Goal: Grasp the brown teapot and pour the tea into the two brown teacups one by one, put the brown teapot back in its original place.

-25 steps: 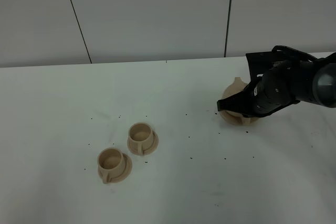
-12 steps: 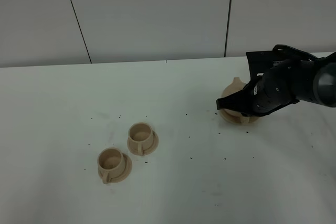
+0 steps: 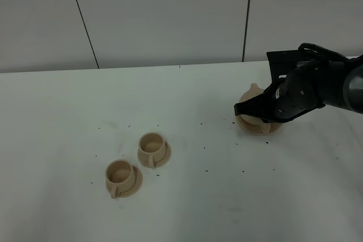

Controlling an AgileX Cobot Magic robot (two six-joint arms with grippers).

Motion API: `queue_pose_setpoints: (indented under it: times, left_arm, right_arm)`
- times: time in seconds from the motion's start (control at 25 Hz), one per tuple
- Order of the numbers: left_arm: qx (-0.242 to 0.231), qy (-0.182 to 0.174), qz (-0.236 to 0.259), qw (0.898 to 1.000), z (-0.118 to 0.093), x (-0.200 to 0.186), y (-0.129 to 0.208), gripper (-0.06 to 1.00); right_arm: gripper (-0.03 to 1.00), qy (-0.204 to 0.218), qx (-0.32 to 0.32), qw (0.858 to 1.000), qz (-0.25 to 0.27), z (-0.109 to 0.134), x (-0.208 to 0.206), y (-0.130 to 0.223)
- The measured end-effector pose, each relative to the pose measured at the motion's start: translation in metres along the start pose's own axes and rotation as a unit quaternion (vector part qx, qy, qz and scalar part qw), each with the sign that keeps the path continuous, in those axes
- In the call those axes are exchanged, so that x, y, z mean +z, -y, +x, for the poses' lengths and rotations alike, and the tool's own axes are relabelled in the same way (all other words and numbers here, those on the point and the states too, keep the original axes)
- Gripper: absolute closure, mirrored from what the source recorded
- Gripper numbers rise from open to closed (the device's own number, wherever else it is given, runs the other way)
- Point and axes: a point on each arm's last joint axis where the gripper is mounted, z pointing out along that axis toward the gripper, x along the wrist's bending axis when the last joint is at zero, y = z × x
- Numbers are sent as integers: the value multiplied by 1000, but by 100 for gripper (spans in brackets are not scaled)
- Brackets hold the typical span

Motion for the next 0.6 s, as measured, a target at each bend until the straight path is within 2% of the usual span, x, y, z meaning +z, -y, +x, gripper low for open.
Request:
queue_pose_setpoints:
  times: [0.4,0.6]
  left_arm:
    - [0,0,0,1000,0,0,0,71]
    - [0,0,0,1000,0,0,0,71]
  right_arm:
    - [87,-1,-10,1000,4,0,-1,0]
    - [87,-5,-24,1000,-11,1,-16,-6]
